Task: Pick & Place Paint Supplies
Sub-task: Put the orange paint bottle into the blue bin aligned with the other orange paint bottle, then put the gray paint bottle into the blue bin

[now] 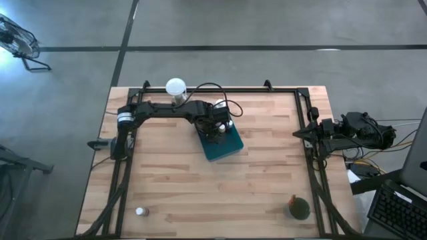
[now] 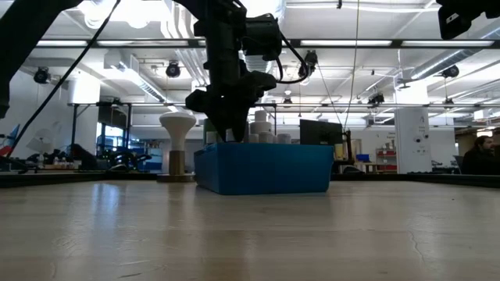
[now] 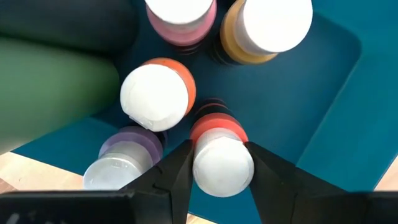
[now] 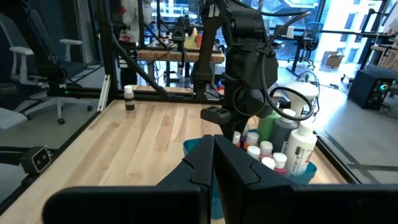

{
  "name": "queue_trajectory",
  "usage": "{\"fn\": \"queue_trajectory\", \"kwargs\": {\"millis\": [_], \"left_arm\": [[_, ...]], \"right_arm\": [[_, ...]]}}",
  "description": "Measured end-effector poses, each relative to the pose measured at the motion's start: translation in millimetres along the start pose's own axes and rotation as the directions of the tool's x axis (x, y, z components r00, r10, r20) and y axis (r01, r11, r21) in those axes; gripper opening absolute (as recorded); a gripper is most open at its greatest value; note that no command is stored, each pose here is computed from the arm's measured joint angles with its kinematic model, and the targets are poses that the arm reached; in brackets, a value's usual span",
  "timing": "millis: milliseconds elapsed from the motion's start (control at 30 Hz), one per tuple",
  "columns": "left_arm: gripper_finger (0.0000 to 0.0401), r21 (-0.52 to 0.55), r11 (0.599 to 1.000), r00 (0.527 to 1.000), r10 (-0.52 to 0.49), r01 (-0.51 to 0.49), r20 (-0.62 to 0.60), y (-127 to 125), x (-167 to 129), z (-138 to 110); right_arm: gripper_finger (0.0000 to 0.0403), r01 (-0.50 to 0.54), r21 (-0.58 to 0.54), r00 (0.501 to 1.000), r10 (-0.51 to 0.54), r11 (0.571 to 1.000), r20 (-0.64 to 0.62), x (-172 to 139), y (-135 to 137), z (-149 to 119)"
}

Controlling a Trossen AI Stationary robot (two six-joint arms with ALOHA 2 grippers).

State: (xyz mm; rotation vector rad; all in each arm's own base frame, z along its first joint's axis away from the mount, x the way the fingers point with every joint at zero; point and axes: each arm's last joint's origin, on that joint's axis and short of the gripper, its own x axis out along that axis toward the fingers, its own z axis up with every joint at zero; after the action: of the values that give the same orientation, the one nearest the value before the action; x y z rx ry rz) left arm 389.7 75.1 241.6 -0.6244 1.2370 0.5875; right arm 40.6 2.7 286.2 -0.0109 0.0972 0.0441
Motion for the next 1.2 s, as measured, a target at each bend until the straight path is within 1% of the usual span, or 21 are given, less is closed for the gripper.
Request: {"fn": "queue_trajectory", "kwargs": {"millis": [733, 833, 1067, 1200], "left_arm": [[0.0146, 0.015, 1.000, 1.000, 0.004, -0.004, 0.004, 0.1, 0.0, 0.2], [0.0157, 0.021, 1.000, 1.000, 0.006, -0.006, 0.005, 0.3, 0.0, 0.2], [0.0204, 0.022, 1.000, 1.000, 0.005, -0.005, 0.004, 0.2, 0.0, 0.2], [0.0213, 0.021, 1.000, 1.000, -0.010, 0.010, -0.006, -0.3, 0.0, -0.2]], "right_arm": [[0.0008, 0.000, 0.000, 1.000, 0.000, 1.000, 0.000, 0.0, 0.0, 0.0], [0.0008, 0.000, 0.000, 1.000, 0.000, 1.000, 0.000, -0.1, 0.0, 0.0], [0.0008, 0.000, 0.000, 1.000, 0.000, 1.000, 0.000, 0.0, 0.0, 0.0], [0.0008, 0.000, 0.000, 1.000, 0.000, 1.000, 0.000, 0.0, 0.0, 0.0]]}}
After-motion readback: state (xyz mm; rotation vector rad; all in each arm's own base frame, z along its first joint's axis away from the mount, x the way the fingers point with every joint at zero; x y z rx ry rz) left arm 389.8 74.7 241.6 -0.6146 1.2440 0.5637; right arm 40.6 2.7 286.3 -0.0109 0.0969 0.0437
